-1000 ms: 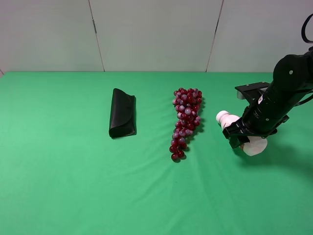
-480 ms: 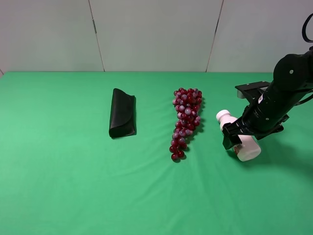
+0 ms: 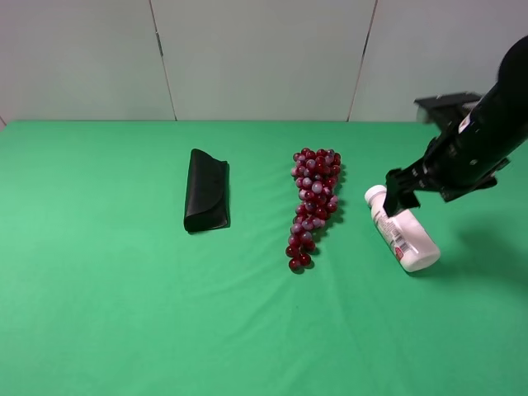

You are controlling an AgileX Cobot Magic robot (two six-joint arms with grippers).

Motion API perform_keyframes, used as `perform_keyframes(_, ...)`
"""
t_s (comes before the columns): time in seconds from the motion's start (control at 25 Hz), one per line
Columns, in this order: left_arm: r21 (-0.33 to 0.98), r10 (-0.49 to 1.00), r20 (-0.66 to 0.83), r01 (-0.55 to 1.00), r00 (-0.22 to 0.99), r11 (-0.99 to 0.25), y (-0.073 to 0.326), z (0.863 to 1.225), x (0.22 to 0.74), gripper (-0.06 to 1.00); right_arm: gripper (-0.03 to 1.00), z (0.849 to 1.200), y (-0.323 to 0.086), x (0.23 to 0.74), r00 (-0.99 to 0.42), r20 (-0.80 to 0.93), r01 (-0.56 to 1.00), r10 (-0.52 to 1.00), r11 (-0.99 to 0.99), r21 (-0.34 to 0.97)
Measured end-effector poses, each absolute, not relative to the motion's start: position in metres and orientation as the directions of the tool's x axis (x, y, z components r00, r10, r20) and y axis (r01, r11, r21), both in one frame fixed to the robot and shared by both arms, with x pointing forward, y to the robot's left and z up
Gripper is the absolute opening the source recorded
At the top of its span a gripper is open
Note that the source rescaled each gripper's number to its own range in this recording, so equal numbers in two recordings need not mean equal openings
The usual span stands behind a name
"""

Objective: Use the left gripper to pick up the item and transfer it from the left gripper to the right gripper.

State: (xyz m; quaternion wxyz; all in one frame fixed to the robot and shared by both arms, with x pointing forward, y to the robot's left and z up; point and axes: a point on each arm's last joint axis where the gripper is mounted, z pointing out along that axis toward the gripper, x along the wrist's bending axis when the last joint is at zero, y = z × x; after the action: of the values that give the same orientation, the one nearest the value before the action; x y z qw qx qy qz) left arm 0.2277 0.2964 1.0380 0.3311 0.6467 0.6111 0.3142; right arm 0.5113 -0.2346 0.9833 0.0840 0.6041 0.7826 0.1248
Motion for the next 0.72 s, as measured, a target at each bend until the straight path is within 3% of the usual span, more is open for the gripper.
perform_keyframes(0.72, 0.812, 0.998, 0.002, 0.582, 0.056, -0.034, 0.296, 1.038, 0.228, 0.93, 1.00, 1.106, -0.260, 0.396, -0.266, 0.014, 0.804, 0.964, 0.214, 0.554)
